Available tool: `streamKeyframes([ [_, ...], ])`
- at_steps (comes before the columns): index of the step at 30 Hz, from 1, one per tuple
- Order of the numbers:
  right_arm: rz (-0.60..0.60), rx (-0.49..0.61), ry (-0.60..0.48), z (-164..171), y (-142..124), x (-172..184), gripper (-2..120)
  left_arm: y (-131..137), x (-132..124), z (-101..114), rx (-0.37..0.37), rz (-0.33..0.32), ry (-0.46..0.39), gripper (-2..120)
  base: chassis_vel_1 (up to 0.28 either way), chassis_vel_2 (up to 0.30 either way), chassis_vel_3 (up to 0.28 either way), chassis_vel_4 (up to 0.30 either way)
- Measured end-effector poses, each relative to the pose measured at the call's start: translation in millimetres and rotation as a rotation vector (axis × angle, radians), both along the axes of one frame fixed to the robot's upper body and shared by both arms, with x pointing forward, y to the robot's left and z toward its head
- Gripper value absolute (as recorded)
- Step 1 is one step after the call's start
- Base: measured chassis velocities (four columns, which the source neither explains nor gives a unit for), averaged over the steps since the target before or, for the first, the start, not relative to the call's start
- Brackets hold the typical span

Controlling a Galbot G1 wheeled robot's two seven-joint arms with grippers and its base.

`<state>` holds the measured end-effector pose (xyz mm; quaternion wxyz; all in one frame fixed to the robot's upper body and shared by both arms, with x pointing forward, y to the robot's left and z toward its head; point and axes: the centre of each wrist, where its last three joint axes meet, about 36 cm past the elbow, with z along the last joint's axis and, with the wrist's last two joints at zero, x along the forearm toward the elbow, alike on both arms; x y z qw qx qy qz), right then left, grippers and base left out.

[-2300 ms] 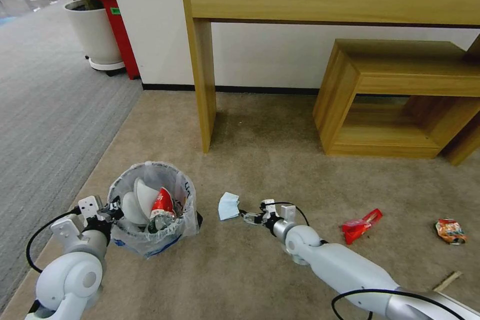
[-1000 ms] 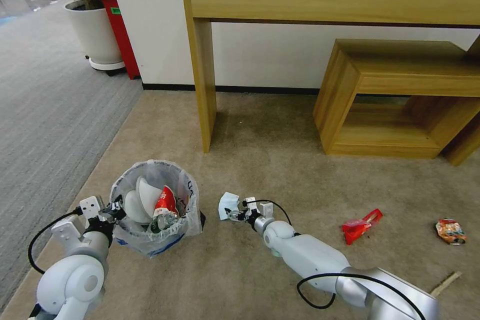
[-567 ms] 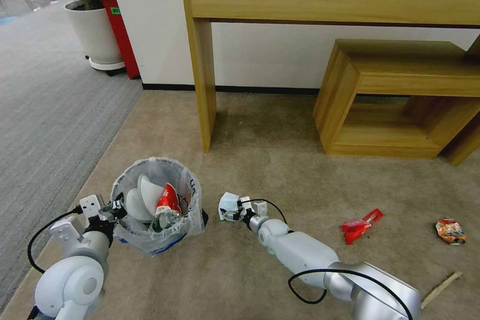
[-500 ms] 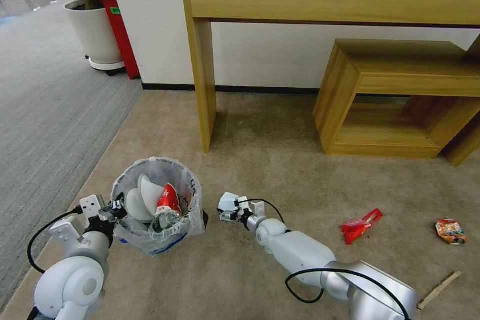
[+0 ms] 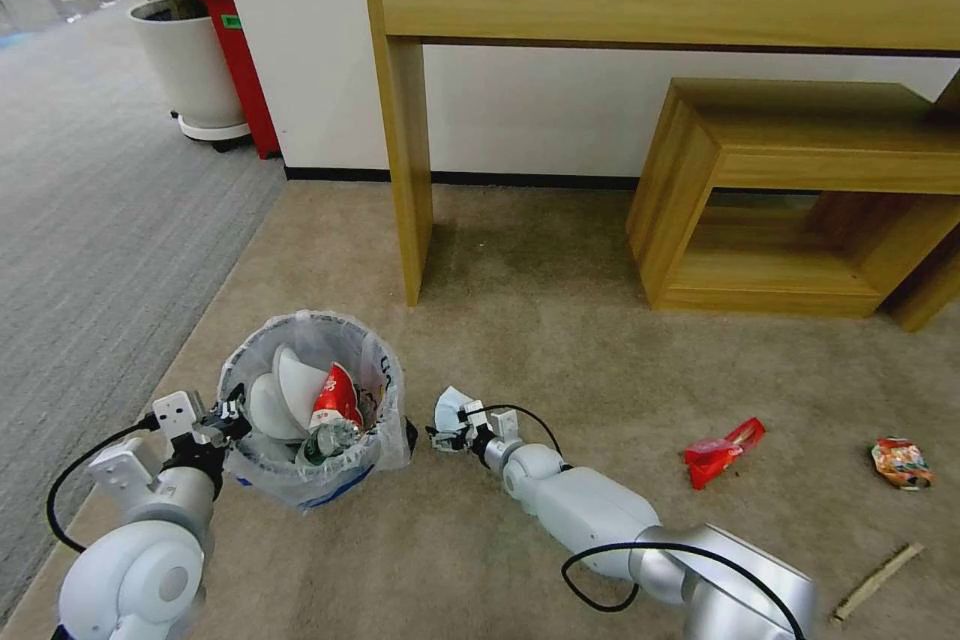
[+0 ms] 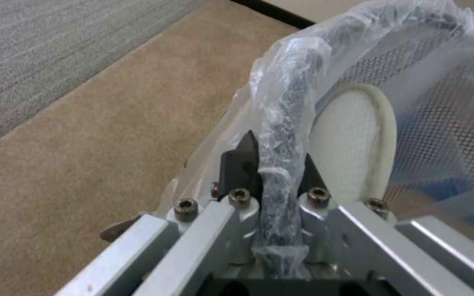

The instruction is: Pick up the trash bin and place the garbage on the floor into it.

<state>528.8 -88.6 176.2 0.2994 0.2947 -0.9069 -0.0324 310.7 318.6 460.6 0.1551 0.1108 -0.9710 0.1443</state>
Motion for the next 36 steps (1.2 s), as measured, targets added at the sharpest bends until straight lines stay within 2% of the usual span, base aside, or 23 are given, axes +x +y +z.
streamKeyframes([
  [1,0.0,0.0,0.0,0,0,0,77,0,0,0,0.0,0.0,0.0,2,0.0,0.0,0.0,0.0],
  [4,0.005,-0.006,-0.011,-3,-7,-2,61,0,0,-1,0.0,0.0,-0.004,2,0.0,0.0,0.0,0.0],
  [6,0.006,-0.006,-0.013,-3,-7,-2,60,0,0,-1,0.0,0.0,-0.004,2,0.0,0.0,0.0,0.0],
  [8,0.008,-0.008,-0.021,-4,-10,-3,46,-1,0,-1,0.001,0.001,-0.006,2,0.0,0.0,0.0,0.0],
  [9,0.008,-0.008,-0.021,-4,-10,-3,46,-1,0,-1,0.001,0.001,-0.006,2,0.0,0.0,0.0,0.0],
  [12,0.013,-0.018,-0.03,-5,-15,-4,34,-2,0,-1,-0.003,0.001,-0.007,2,0.0,0.0,0.0,0.0],
  [13,0.013,-0.018,-0.03,-5,-15,-4,34,-2,0,-1,-0.003,0.001,-0.007,2,0.0,0.0,0.0,0.0],
  [14,0.014,-0.021,-0.03,-6,-16,-4,26,-2,0,-2,-0.004,0.001,-0.007,2,0.0,0.0,0.0,0.0],
  [16,0.016,-0.026,-0.03,-7,-19,-4,19,-2,0,-3,-0.005,0.003,-0.007,2,0.0,0.0,0.0,0.0],
  [17,0.016,-0.026,-0.03,-7,-19,-4,19,-2,0,-3,-0.005,0.003,-0.007,2,0.0,0.0,0.0,0.0],
  [20,0.023,-0.029,-0.035,-8,-21,-4,3,-2,2,-4,-0.006,0.004,-0.006,2,0.0,0.0,0.0,0.0],
  [22,0.026,-0.028,-0.041,-8,-22,-4,0,-2,3,-5,-0.007,0.004,-0.005,2,0.0,0.0,0.0,0.0],
  [29,0.034,-0.008,-0.063,-8,-30,-6,0,-3,5,-9,-0.004,0.007,-0.001,2,0.0,0.0,0.0,0.0],
  [36,0.033,0.093,-0.116,13,-33,-8,0,1,8,-18,0.003,0.019,0.017,2,0.0,0.0,0.0,0.0],
])
